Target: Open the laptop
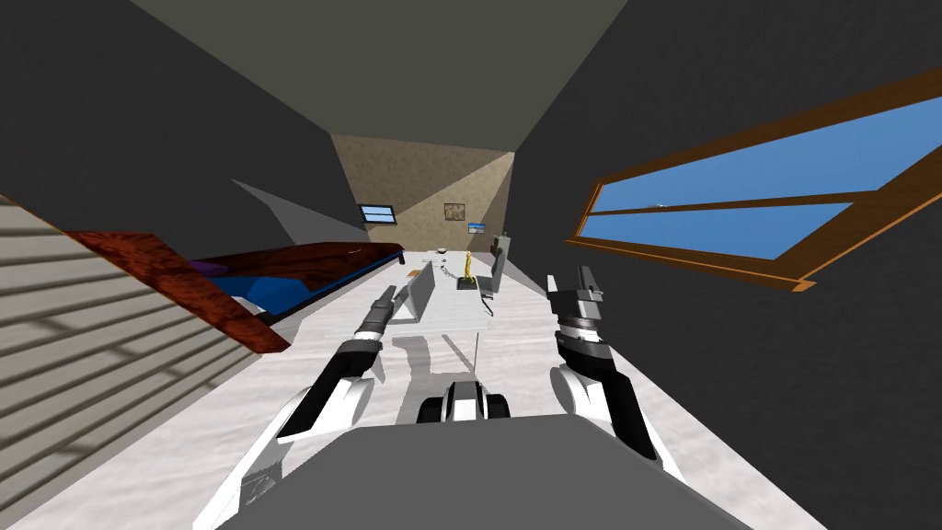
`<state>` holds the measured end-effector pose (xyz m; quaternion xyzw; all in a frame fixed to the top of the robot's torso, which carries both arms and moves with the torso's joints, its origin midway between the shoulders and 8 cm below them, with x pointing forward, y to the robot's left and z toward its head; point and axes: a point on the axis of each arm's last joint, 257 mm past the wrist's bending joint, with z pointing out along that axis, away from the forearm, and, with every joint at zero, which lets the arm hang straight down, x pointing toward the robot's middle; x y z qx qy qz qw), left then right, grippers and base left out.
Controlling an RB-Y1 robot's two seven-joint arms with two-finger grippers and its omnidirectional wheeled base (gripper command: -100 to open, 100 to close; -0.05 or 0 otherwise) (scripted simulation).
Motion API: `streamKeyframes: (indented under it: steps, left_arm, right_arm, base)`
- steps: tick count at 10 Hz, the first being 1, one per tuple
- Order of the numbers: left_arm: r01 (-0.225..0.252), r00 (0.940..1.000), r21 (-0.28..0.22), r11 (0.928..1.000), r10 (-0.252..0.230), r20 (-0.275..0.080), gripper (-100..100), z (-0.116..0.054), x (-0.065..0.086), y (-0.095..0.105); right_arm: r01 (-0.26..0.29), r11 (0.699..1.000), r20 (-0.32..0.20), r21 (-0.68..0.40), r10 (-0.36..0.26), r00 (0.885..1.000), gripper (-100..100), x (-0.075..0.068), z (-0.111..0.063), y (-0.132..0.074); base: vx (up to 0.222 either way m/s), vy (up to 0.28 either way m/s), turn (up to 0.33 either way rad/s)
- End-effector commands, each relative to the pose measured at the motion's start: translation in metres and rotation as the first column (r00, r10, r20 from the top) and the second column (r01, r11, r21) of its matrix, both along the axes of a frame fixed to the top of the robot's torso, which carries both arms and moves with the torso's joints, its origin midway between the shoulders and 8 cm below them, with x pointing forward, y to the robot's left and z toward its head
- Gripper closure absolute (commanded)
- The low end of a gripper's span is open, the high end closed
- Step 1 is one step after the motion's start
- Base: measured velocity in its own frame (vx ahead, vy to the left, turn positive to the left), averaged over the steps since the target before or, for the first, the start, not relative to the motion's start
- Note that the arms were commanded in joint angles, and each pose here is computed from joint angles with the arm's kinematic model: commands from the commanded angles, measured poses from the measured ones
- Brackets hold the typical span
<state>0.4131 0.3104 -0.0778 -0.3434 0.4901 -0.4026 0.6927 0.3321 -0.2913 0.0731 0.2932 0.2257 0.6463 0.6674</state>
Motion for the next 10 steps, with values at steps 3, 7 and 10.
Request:
streamKeyframes:
  steps: [3,7,10]
  left_arm:
    - [-0.051,0.9900,0.033,0.9981,0.055,-0.130,-100,-0.038,0.008,0.021]
    - [-0.076,0.9735,0.071,0.9946,0.089,-0.211,-100,-0.061,0.010,0.035]
    - [-0.081,0.9662,0.091,0.9926,0.101,-0.237,-100,-0.069,0.010,0.041]
  right_arm:
    - [0.000,1.000,0.000,0.000,0.000,1.000,0,0.000,0.000,0.000]
    - [0.000,1.000,0.000,0.000,0.000,1.000,0,0.000,0.000,0.000]
    - [0.000,1.000,0.000,0.000,0.000,1.000,0,0.000,0.000,0.000]
  base:
    - [0.083,-0.048,-0.012]
    - [0.065,-0.045,-0.009]
    - [0.050,-0.027,-0.006]
